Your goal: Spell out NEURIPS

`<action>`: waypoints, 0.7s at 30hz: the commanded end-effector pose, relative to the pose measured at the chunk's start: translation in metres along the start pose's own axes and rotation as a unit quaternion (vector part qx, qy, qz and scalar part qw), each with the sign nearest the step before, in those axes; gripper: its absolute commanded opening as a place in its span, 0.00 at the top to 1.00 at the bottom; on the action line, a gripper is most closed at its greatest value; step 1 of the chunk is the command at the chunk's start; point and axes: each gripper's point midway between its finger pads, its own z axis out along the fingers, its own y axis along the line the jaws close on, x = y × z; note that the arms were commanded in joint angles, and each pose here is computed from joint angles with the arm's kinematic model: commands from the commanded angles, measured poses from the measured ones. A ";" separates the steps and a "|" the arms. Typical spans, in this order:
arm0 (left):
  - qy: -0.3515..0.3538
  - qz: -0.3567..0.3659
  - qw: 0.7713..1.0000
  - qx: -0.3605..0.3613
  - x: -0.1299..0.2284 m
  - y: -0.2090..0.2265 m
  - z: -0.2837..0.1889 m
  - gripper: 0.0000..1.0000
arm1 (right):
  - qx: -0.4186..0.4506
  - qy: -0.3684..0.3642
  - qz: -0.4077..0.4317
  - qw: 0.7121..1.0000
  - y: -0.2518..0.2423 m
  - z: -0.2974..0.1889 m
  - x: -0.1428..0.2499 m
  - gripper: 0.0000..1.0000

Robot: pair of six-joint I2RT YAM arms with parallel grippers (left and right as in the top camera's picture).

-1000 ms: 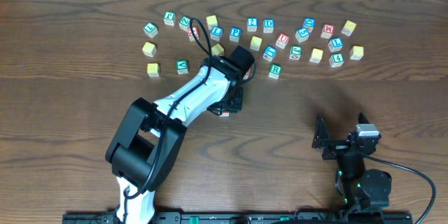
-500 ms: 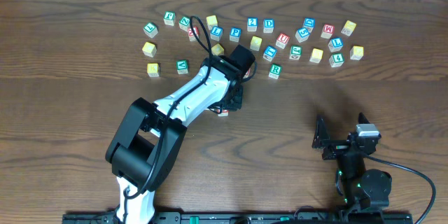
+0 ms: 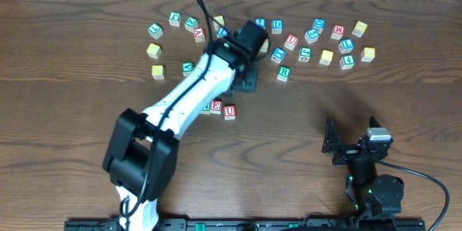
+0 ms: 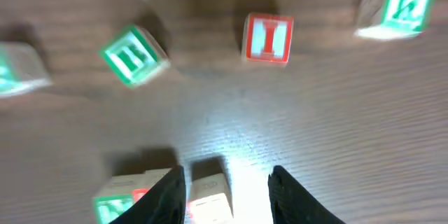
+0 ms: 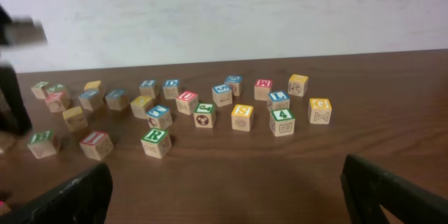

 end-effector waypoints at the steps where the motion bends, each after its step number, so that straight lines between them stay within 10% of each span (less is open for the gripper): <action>1: -0.050 0.012 0.999 0.001 -0.035 0.015 -0.041 0.61 | -0.004 0.002 -0.004 1.000 0.001 0.000 0.001 0.01; 21: -0.074 -0.102 0.991 -0.052 -0.072 0.154 -0.081 0.61 | -0.004 0.002 -0.004 1.000 0.001 0.000 0.001 0.01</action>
